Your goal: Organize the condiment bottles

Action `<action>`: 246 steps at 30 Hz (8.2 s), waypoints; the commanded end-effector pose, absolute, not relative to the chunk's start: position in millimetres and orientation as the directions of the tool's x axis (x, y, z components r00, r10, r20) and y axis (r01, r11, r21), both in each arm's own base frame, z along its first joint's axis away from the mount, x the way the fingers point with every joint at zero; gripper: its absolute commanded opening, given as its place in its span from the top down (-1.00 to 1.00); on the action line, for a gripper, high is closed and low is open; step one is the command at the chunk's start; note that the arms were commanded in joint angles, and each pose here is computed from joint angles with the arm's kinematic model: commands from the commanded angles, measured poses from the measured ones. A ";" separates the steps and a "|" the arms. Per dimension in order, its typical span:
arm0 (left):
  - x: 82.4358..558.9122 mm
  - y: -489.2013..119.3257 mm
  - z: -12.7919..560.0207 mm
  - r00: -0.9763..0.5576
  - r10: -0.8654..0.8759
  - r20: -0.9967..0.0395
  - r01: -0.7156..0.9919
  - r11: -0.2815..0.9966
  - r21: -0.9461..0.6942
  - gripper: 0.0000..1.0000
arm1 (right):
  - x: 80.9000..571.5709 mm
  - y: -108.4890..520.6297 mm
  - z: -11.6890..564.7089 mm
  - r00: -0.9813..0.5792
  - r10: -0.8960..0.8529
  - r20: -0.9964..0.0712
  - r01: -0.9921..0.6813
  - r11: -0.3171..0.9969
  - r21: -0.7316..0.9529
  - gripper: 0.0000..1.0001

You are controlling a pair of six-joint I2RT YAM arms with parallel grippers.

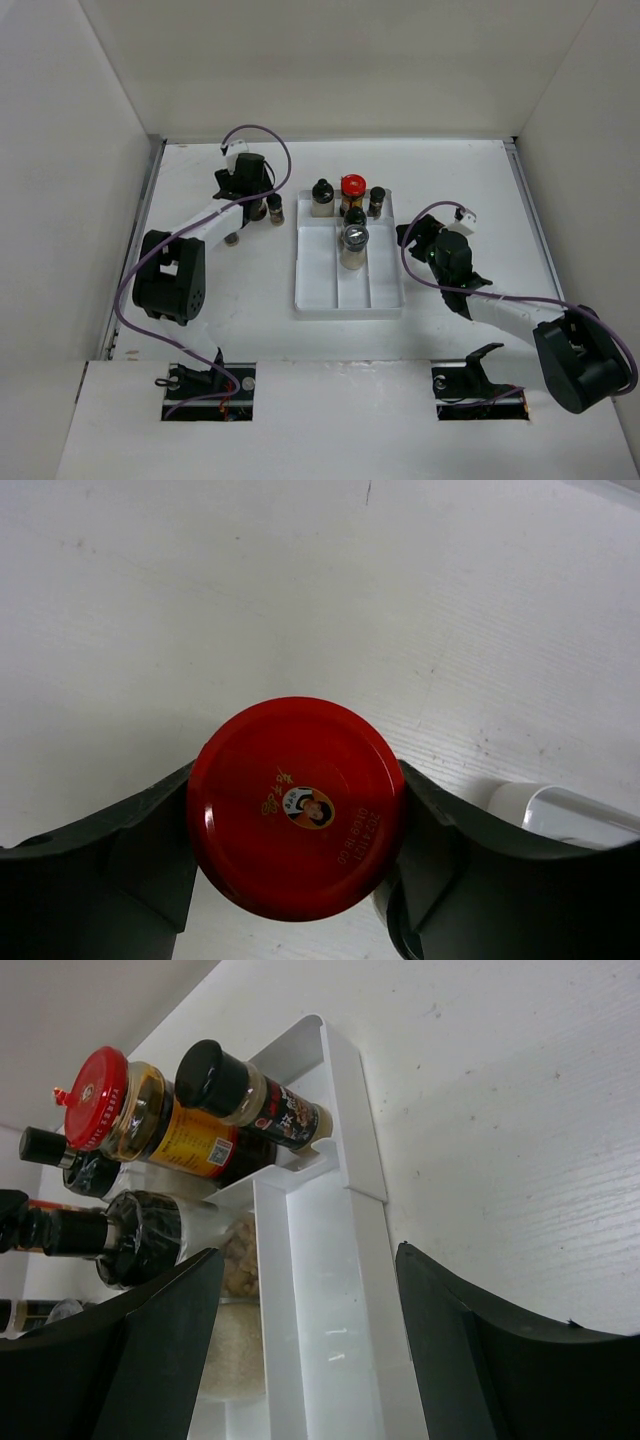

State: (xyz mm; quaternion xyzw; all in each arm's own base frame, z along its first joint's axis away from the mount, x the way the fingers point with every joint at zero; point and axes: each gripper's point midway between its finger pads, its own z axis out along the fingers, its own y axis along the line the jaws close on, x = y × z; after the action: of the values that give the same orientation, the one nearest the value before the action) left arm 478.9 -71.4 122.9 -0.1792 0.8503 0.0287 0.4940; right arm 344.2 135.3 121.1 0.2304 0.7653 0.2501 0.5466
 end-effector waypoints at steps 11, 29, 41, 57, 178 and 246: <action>492.6 -68.1 228.8 -0.198 -0.331 -0.922 -0.296 0.918 -0.266 0.25 | 354.9 146.9 151.4 -0.248 0.643 -0.725 0.000 0.748 0.663 -0.53; 428.5 -100.1 373.8 0.011 -0.326 -0.945 -0.117 0.938 -0.325 0.26 | 354.4 147.3 154.7 -0.244 0.646 -0.723 -0.007 0.745 0.668 -0.53; 376.7 -206.5 344.4 -0.097 -0.296 -0.950 0.121 0.944 -0.307 0.26 | 350.3 144.8 160.0 -0.230 0.651 -0.724 -0.016 0.741 0.671 -0.53; 396.9 -264.2 245.0 -0.233 -0.210 -0.950 0.155 0.956 -0.249 0.29 | 350.2 145.3 161.4 -0.231 0.651 -0.723 -0.020 0.740 0.672 -0.54; 323.8 -267.9 153.1 -0.442 -0.155 -0.883 0.156 0.956 -0.247 0.37 | 351.8 146.1 157.9 -0.235 0.639 -0.732 -0.016 0.751 0.660 -0.54; 400.3 -12.8 129.6 -0.236 -0.321 -0.917 -0.544 0.826 -0.149 -0.24 | 355.2 151.4 150.6 -0.263 0.632 -0.729 -0.014 0.753 0.658 -0.54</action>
State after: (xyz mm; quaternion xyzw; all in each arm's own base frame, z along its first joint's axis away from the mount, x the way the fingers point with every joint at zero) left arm 382.4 -11.8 105.8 -0.2584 0.8050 0.1175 0.5209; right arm 344.3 141.7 117.8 0.2145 0.7725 0.2527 0.5417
